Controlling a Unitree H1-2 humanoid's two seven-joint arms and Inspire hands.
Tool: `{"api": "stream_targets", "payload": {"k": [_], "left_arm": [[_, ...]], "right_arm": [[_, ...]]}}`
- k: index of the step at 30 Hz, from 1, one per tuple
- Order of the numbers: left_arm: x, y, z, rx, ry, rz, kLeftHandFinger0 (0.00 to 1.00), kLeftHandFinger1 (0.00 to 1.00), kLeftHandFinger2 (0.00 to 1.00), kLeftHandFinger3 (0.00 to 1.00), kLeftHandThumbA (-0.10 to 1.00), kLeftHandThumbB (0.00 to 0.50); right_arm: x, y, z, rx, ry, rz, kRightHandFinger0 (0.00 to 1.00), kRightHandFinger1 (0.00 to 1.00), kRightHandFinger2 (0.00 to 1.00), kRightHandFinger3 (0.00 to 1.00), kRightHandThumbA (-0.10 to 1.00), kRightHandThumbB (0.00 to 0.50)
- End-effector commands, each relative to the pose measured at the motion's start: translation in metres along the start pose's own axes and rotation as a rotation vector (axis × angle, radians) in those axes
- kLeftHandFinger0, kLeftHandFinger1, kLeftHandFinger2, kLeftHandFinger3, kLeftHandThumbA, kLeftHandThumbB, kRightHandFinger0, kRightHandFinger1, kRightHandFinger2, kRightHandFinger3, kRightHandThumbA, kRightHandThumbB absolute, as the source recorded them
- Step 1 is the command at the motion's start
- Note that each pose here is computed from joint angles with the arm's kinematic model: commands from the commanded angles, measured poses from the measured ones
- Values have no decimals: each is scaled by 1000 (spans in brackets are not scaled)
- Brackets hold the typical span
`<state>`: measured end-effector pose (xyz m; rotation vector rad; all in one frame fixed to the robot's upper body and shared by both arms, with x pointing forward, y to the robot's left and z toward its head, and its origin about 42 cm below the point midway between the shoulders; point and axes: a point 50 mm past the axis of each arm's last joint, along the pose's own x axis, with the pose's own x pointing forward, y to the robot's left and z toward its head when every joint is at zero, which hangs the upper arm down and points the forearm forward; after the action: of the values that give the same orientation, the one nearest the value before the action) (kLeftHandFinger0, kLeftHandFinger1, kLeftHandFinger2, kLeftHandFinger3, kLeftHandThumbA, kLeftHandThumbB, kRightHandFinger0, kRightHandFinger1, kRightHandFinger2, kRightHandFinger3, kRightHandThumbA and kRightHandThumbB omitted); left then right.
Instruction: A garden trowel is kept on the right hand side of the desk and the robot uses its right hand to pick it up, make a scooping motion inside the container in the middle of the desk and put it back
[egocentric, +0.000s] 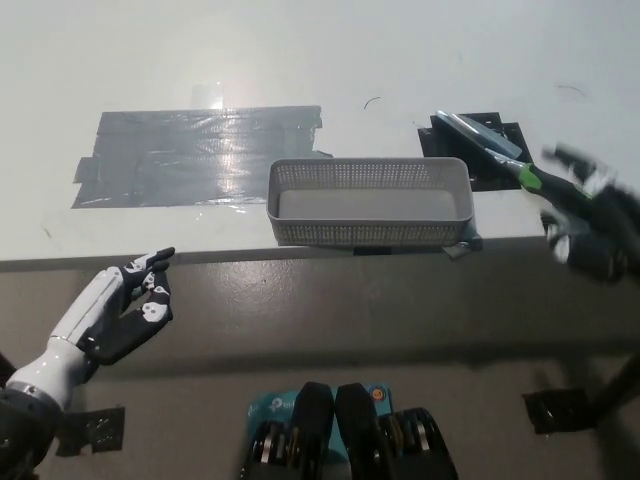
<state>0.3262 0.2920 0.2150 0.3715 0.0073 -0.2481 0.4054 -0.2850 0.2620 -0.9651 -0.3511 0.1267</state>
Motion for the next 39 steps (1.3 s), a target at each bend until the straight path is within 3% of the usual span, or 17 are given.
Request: {"api": "stream_targets", "payload": {"k": [1, 4, 10, 18, 22, 27, 29, 39], "left_arm": [[-3, 2, 12, 31, -30, -18, 1000, 1000, 1000, 1000, 1000, 7], [-5, 0, 10, 38, -28, -27, 1000, 1000, 1000, 1000, 1000, 0], [-6, -1, 10, 47, -28, -34, 1000, 1000, 1000, 1000, 1000, 21], [-7, -2, 9, 53, -30, -39, 1000, 1000, 1000, 1000, 1000, 9], [-8, -1, 11, 57, -38, -49, 1000, 1000, 1000, 1000, 1000, 38], [-10, -1, 13, 65, -37, -51, 1000, 1000, 1000, 1000, 1000, 31], [-10, -1, 13, 60, -41, -55, 1000, 1000, 1000, 1000, 1000, 1], [-14, -2, 12, 54, -48, -62, 1000, 1000, 1000, 1000, 1000, 0]], "right_arm": [[27, -51, 25, -237, -47, -135, 1000, 1000, 1000, 1000, 875, 474], [42, -68, 34, -376, -23, -165, 1000, 1000, 1000, 1000, 1000, 500], [75, -73, 35, -431, 70, -128, 1000, 1000, 1000, 1000, 1000, 500], [92, -19, 10, -308, 229, 74, 1000, 1000, 1000, 1000, 1000, 500], [96, 0, 1, -288, 296, 167, 1000, 1000, 1000, 1000, 1000, 500], [98, 14, -2, -255, 317, 203, 1000, 1000, 1000, 1000, 1000, 500], [96, 19, -1, -233, 320, 213, 1000, 1000, 1000, 1000, 1000, 500], [92, 12, -30, -247, 402, 215, 1000, 1000, 1000, 1000, 939, 500]]}}
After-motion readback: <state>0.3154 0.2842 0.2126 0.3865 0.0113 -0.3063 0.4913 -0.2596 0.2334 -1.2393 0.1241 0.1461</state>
